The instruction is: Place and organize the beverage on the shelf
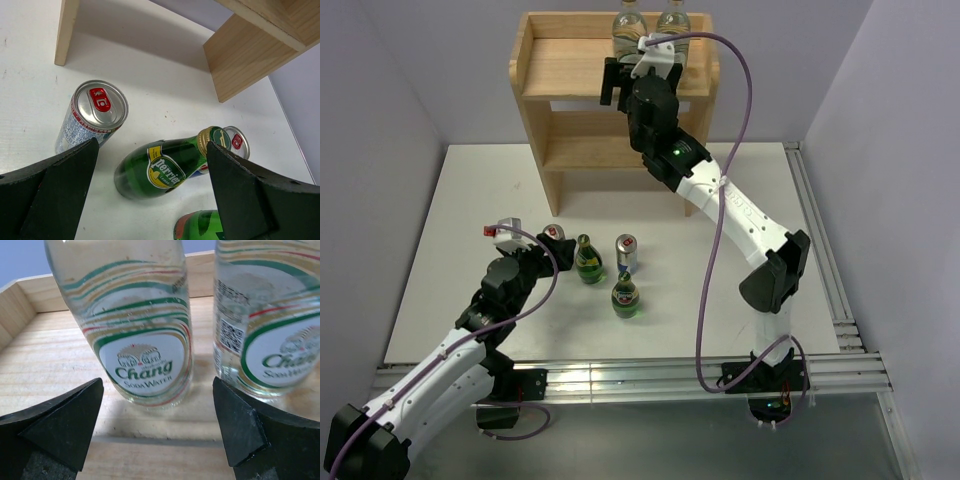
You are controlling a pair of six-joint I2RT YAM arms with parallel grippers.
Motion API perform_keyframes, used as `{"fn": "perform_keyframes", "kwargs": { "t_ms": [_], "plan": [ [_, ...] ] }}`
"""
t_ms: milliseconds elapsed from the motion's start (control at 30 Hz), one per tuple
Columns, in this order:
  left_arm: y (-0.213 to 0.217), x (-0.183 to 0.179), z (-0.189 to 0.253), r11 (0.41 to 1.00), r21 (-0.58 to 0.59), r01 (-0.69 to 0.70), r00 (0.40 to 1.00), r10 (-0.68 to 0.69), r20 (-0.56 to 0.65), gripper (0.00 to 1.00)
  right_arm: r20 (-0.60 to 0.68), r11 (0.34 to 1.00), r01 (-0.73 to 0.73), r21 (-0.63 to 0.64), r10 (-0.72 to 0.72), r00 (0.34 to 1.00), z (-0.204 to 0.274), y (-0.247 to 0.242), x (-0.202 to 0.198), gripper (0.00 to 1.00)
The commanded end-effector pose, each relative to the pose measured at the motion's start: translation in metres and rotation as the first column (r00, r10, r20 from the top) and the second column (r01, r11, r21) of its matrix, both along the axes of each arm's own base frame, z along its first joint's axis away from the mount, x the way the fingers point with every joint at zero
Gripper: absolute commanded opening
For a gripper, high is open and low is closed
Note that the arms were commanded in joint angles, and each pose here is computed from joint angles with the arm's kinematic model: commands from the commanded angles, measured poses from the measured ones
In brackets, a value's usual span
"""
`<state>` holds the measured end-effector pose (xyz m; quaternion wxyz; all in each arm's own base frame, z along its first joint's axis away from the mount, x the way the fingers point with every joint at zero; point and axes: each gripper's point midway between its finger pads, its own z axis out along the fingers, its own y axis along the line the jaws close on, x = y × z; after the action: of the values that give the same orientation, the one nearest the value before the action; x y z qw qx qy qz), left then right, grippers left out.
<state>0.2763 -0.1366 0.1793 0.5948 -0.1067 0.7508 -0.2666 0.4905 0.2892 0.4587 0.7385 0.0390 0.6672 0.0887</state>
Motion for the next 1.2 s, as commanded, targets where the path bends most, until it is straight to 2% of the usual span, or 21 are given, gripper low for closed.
{"fn": "perform_keyframes", "kwargs": {
  "t_ms": [0, 333, 633, 800, 967, 1100, 1167],
  "plan": [
    [0.0, 0.001, 0.011, 1.0, -0.013, -0.006, 1.0, 0.007, 0.031, 0.96, -0.117, 0.997, 0.063, -0.046, -0.068, 0.991, -0.04, -0.012, -0.007, 0.97],
    [0.002, 0.001, 0.013, 1.0, -0.01, -0.015, 0.999, 0.015, 0.034, 0.96, -0.113, 0.999, 0.047, -0.011, -0.048, 0.992, -0.035, -0.019, -0.045, 0.97],
    [0.003, 0.001, 0.013, 1.0, -0.007, -0.019, 0.999, 0.02, 0.033, 0.96, -0.134, 0.999, 0.029, 0.046, -0.022, 0.991, -0.044, -0.027, -0.114, 0.97],
    [0.003, 0.0, 0.015, 1.0, -0.01, -0.016, 0.999, 0.017, 0.041, 0.96, -0.21, 0.993, -0.031, 0.114, 0.055, 0.976, -0.096, -0.029, -0.167, 0.96],
    [0.001, 0.0, 0.014, 1.0, -0.013, -0.007, 0.999, 0.008, 0.037, 0.96, -0.311, 0.997, -0.034, 0.075, 0.056, 0.949, -0.152, -0.038, -0.209, 0.96],
    [0.002, -0.001, 0.015, 1.0, -0.013, -0.009, 0.999, 0.009, 0.04, 0.96, -0.369, 0.992, -0.072, 0.107, 0.107, 0.923, -0.19, -0.036, -0.249, 0.96],
    [0.003, -0.001, 0.016, 1.0, -0.012, -0.01, 0.999, 0.011, 0.039, 0.96, -0.398, 0.992, -0.091, 0.084, 0.117, 0.91, -0.21, -0.04, -0.263, 0.96]
  ]
}}
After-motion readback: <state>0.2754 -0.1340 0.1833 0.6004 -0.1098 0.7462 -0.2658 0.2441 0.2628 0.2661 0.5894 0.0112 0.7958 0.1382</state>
